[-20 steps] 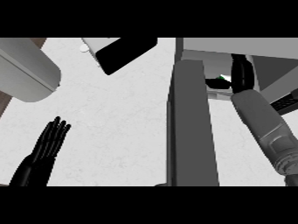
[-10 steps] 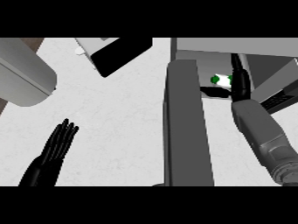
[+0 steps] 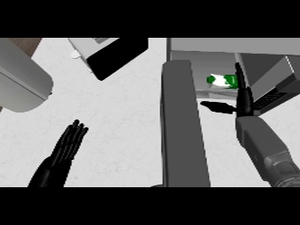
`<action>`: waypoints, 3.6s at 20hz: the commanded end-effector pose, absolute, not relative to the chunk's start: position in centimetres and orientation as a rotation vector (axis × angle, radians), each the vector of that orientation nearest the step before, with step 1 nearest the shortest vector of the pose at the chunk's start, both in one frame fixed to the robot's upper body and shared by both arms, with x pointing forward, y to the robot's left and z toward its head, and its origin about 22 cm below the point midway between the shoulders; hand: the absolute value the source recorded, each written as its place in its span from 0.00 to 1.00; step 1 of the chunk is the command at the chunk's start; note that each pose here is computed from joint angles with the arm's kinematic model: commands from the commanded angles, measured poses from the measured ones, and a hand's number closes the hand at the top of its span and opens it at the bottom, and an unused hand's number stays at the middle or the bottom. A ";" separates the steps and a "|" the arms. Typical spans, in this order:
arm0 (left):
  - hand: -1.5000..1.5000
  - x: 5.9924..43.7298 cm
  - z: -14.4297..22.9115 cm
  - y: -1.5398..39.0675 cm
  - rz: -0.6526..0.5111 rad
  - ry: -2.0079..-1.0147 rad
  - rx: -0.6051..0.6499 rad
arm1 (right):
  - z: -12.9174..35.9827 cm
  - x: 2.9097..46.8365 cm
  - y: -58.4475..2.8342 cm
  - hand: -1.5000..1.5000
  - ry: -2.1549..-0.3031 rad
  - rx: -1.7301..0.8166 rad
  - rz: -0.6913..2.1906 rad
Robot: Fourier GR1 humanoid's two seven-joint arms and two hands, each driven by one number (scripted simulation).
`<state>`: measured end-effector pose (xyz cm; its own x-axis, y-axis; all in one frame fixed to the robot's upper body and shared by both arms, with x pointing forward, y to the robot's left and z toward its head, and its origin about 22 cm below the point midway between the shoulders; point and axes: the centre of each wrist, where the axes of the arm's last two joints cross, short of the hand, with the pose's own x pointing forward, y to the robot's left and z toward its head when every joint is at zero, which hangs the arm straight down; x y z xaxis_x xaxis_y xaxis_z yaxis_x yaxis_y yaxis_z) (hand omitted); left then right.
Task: Pick up the milk, place it into the microwave and close the microwave
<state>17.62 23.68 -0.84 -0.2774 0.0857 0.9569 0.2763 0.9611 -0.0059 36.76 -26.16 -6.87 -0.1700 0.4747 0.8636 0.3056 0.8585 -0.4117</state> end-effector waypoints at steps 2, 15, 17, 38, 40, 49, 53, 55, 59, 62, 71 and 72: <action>0.00 18.4 -1.3 23.3 -0.214 -1.854 -0.260 | -9.9 34.0 -26.1 0.00 -1.795 -0.459 0.123; 0.00 18.7 -0.9 22.9 -0.200 -1.843 -0.306 | -15.2 27.0 -27.1 0.00 -1.818 -0.127 -0.048; 0.00 17.2 -2.0 23.9 -0.205 -1.807 -0.376 | -15.6 26.7 -26.0 0.00 -1.821 -0.082 -0.085; 1.00 21.4 -3.6 15.0 -0.832 -1.588 -0.401 | -11.8 17.6 -32.8 0.00 -1.922 0.011 -0.102; 1.00 21.4 -5.2 12.4 -0.842 -1.592 -0.418 | -10.9 16.1 -33.4 0.00 -1.938 0.014 -0.120; 1.00 20.2 -8.3 6.1 -0.922 -1.583 -0.465 | -5.2 14.1 -34.6 0.00 -1.993 0.052 -0.092; 1.00 21.5 -7.0 3.8 -0.920 -1.606 -0.446 | -3.3 13.1 -32.0 0.00 -2.010 0.121 -0.074; 1.00 22.7 -6.7 3.4 -0.933 -1.605 -0.420 | -1.6 13.2 -34.0 0.00 -2.010 0.137 -0.016; 1.00 23.7 -5.1 2.1 -0.908 -1.641 -0.399 | -0.9 13.5 -33.1 0.00 -2.024 0.183 0.003; 1.00 24.2 -3.5 1.0 -0.884 -1.648 -0.364 | 0.2 14.3 -32.5 0.00 -2.027 0.201 0.037; 0.00 26.9 -0.5 0.9 -0.545 -1.853 -0.357 | 2.8 15.2 -33.5 0.00 -2.105 0.225 0.090; 0.00 27.6 0.0 0.8 -0.526 -1.858 -0.349 | 2.7 15.2 -33.3 0.00 -2.099 0.248 0.103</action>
